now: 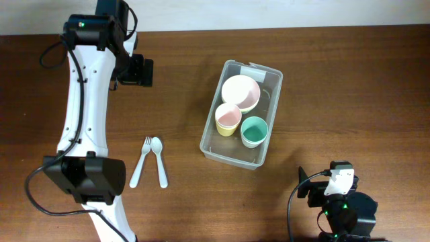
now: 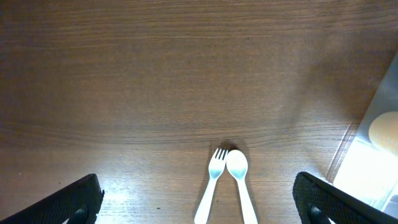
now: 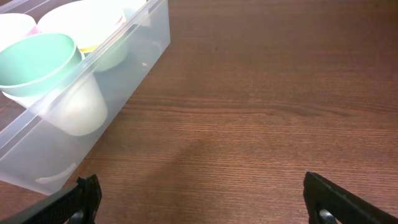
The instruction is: Pack container
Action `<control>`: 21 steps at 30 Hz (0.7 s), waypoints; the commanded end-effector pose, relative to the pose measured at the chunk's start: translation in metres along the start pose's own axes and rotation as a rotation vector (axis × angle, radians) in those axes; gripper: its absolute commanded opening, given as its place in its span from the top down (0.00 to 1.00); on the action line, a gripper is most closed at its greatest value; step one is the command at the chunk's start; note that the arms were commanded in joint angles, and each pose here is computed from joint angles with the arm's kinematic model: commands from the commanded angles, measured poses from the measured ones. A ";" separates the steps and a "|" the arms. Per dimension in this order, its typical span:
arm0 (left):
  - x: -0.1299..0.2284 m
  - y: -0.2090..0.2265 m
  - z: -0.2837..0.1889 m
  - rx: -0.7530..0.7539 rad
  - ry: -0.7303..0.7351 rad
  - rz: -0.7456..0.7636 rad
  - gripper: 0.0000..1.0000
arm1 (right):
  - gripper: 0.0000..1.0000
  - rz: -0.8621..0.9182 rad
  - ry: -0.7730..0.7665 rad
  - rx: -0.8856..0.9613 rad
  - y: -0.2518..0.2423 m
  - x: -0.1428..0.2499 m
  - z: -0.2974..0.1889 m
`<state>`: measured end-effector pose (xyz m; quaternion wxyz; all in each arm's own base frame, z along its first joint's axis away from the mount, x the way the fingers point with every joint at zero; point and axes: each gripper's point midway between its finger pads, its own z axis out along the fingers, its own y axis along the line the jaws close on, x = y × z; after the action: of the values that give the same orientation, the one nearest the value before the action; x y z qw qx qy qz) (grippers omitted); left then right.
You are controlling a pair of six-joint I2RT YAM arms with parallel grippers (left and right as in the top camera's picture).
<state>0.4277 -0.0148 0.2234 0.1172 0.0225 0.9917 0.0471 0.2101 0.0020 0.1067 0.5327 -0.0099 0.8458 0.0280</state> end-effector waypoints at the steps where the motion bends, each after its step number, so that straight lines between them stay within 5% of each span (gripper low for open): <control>1: -0.002 0.003 -0.011 -0.007 -0.032 0.000 0.00 | 0.01 0.001 -0.006 -0.020 0.004 0.000 0.001; 13: -0.002 0.003 -0.018 -0.010 -0.047 0.002 0.00 | 0.01 0.001 -0.006 -0.020 0.004 0.000 0.001; 21: 0.021 -0.004 -0.115 -0.017 -0.285 0.068 0.00 | 0.01 0.001 -0.006 -0.020 0.004 0.000 0.001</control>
<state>0.4085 -0.0284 0.2654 0.1634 0.0390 0.9848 0.0438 0.2101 0.0020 0.1067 0.5327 -0.0095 0.8458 0.0282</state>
